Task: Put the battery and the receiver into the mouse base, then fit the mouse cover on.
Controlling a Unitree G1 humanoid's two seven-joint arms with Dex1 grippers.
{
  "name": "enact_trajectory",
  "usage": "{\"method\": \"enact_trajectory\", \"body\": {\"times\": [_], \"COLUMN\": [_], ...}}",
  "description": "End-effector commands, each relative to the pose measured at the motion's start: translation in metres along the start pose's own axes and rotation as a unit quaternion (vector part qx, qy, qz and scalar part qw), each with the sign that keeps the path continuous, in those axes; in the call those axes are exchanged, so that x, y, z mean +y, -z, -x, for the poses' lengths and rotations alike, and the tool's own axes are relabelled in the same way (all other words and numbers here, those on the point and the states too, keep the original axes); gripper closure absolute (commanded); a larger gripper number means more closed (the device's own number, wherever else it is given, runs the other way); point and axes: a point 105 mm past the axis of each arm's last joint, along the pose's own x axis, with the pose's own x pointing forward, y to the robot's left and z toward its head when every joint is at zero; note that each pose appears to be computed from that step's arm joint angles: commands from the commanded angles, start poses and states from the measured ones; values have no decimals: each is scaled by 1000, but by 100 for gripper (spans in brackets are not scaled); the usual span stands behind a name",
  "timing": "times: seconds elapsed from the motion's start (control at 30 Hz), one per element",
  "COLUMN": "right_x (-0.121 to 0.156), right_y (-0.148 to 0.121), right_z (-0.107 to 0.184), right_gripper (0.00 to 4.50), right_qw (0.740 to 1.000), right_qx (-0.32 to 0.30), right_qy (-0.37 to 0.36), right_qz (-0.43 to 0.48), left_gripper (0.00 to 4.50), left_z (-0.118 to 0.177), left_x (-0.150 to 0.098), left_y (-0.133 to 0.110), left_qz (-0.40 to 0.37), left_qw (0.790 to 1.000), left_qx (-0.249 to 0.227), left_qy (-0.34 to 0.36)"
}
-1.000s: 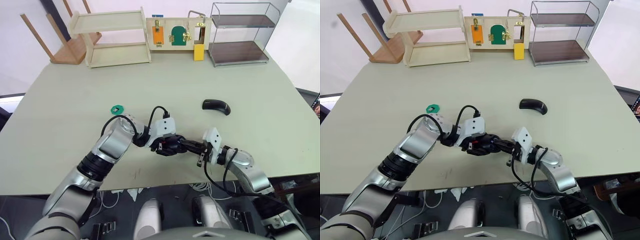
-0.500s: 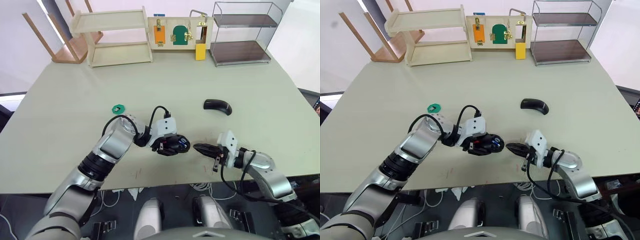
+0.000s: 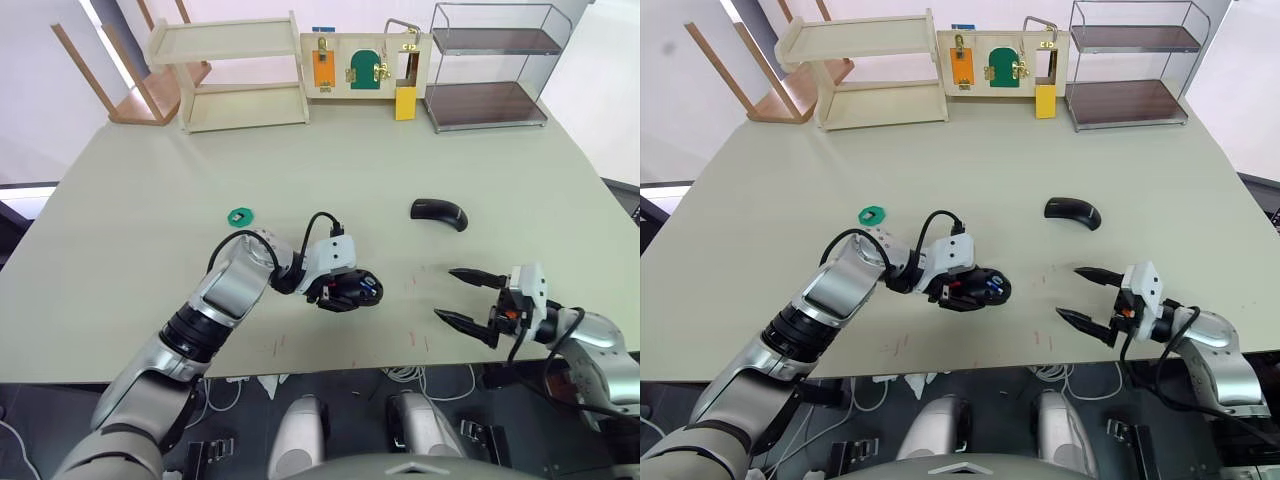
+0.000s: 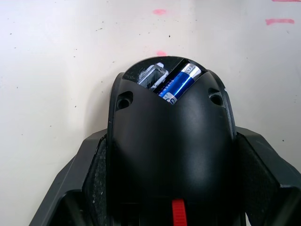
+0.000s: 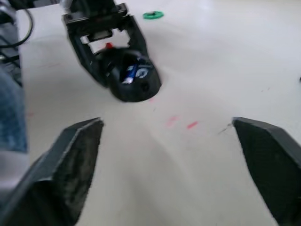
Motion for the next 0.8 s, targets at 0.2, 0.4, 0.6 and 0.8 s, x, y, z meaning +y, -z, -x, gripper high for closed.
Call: {"method": "enact_trajectory", "body": {"times": [0.2,0.4,0.6,0.8], "right_x": [-7,-4,-2,-4], "right_y": [-15,-15,-18,-21], "right_z": [13,12,15,18], "right_gripper": [1,0,0,0], "right_qw": [998,997,995,994], "right_qx": [-33,-51,-72,-85], "right_qy": [-23,-31,-34,-23], "right_qz": [48,58,64,70], "left_gripper": [107,5,5,5], "left_z": [-12,-8,9,39], "left_x": [-12,-8,-9,-9], "left_y": [17,12,-10,-32], "left_qz": [36,32,6,3], "left_qw": [999,999,1000,999], "left_qx": [23,14,-10,-50], "left_qy": [33,13,-1,-21]}}
